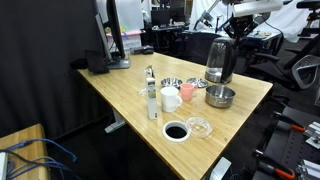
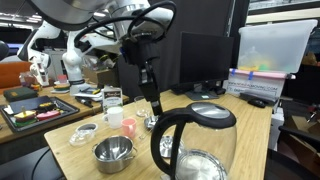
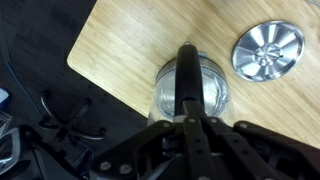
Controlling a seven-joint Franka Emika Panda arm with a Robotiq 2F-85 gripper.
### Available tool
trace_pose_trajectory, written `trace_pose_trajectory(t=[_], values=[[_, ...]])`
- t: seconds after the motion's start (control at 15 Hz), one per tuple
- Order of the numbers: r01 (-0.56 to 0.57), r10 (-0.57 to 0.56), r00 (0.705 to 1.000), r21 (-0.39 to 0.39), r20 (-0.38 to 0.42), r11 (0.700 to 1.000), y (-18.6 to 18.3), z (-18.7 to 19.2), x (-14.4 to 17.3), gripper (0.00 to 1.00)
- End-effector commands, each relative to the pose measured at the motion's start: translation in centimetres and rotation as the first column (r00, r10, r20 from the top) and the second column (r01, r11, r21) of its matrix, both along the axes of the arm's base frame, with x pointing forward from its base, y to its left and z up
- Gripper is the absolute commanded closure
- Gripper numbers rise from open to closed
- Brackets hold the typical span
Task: Open the lid of the electric kettle.
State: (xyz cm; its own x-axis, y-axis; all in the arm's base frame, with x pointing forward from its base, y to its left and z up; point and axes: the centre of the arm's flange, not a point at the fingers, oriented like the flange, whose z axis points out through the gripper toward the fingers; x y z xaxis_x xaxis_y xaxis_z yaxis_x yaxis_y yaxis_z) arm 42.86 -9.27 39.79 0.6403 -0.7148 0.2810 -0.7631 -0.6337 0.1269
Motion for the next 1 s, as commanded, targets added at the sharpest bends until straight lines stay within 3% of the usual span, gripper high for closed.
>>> trace_pose_trajectory(t=[0.0,0.93], values=[[0.023,-0.023,1.0,0.002,-0.007,1.0,-0.5,-0.7,1.4,1.0],[0.058,-0.047,0.994,0.113,-0.104,0.992,0.7,-6.3,2.6,1.0]])
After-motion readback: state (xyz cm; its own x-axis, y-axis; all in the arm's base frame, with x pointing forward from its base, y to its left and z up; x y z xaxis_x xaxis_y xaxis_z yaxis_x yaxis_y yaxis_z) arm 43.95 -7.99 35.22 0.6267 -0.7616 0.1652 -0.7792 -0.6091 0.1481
